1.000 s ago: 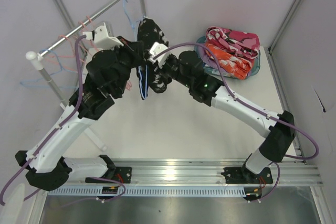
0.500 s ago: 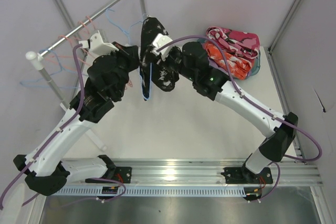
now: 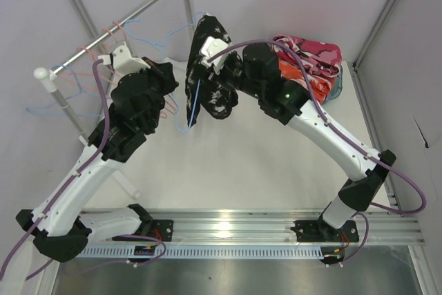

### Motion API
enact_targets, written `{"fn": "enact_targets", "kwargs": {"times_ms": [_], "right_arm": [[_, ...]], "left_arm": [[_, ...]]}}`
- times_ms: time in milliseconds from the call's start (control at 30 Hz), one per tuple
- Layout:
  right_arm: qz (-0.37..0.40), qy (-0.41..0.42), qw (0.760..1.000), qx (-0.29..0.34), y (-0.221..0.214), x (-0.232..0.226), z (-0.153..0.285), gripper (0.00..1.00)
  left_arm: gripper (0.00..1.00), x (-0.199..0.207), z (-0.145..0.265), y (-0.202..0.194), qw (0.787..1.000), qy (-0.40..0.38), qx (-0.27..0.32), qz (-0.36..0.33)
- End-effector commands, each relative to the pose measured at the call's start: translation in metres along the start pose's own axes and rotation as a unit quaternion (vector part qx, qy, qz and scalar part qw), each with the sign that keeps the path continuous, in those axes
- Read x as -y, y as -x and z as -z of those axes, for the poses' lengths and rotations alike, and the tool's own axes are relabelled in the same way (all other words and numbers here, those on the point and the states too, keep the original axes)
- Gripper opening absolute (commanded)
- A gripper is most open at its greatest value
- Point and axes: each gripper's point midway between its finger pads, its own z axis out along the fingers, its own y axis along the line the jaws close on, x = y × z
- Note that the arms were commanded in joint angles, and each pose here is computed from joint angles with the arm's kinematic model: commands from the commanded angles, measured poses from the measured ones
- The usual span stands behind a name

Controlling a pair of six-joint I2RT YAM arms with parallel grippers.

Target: Remove the trousers from the hanger

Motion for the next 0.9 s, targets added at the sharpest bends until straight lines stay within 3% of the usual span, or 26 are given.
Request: {"fn": "enact_targets", "kwargs": {"times_ms": [0, 467, 733, 867], "right_arm": [[0.019, -0.052, 0.987, 0.148, 0.107, 0.047, 0.034, 0.00], [0.072, -0.026, 0.990, 0.121, 0.103, 0.016, -0.005, 0.00], [0.076, -0.049, 0.991, 0.103, 0.092, 0.028, -0.014, 0.00], [0.056, -0.062, 0.991, 0.105, 0.089, 0.040, -0.013, 0.00]], "left_arm": [[0.00, -0.011, -0.003, 0.002, 0.997, 0.027, -0.002, -0.066], [0.00, 0.017, -0.025, -0.010, 0.993, 0.003, -0.038, -0.113], [0.00, 0.014, -0.035, -0.011, 0.989, 0.024, -0.030, -0.142], [0.00, 0.002, -0.036, -0.030, 0.988, 0.031, -0.037, -0.144]]}}
